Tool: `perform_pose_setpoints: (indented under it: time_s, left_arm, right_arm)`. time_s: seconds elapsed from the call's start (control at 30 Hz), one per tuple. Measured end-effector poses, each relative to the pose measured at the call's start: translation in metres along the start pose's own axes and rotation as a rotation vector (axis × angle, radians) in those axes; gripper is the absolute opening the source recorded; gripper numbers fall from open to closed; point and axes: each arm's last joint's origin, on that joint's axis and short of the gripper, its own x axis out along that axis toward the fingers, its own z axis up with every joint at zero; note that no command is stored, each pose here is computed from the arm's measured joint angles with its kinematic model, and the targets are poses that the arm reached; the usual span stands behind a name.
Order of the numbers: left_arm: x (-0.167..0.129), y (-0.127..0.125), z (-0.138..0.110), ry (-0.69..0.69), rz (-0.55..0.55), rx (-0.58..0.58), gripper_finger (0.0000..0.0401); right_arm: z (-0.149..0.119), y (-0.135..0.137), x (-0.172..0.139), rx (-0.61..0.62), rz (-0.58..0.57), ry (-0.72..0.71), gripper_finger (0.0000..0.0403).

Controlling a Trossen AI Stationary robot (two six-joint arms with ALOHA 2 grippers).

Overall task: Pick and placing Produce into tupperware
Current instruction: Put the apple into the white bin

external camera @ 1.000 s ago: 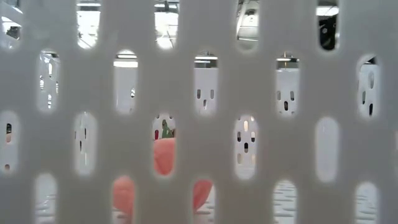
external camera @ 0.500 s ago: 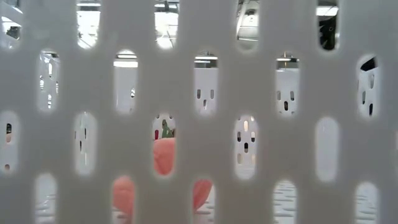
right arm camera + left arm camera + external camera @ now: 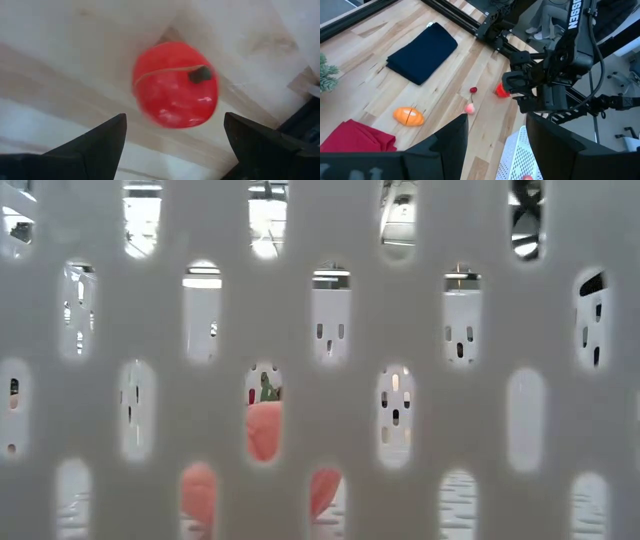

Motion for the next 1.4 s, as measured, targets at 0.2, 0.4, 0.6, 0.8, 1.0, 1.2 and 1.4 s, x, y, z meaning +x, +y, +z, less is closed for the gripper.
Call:
perform_pose_setpoints:
  time_s: [0.2,0.4,0.6,0.8,1.0,1.2,1.4]
  left_arm:
    - [0.000,0.000,0.000,0.000,0.000,0.000,0.0190]
    - [0.000,0.000,0.000,-0.001,0.000,-0.001,0.0190]
    - [0.000,0.000,0.000,-0.001,0.001,-0.009,0.0190]
    - [0.000,0.000,0.000,0.000,-0.001,-0.017,0.0190]
    - [0.000,0.000,0.000,0.001,-0.001,-0.017,0.0190]
    - [0.000,0.000,0.000,0.001,-0.001,-0.016,0.0190]
    - [0.000,0.000,0.000,0.001,0.000,-0.015,0.0190]
  right_arm:
    - [0.003,0.007,0.000,-0.015,0.071,-0.040,0.0359]
    - [0.009,0.006,-0.002,0.010,0.069,-0.067,0.0359]
    - [0.019,0.009,-0.004,0.002,0.116,-0.110,0.0359]
    - [0.025,0.008,-0.005,-0.005,0.120,-0.121,0.0359]
    - [0.024,0.009,-0.004,-0.020,0.127,-0.120,0.0359]
    - [0.019,0.010,-0.004,-0.026,0.131,-0.100,0.0359]
    - [0.015,0.011,-0.003,-0.031,0.130,-0.101,0.0359]
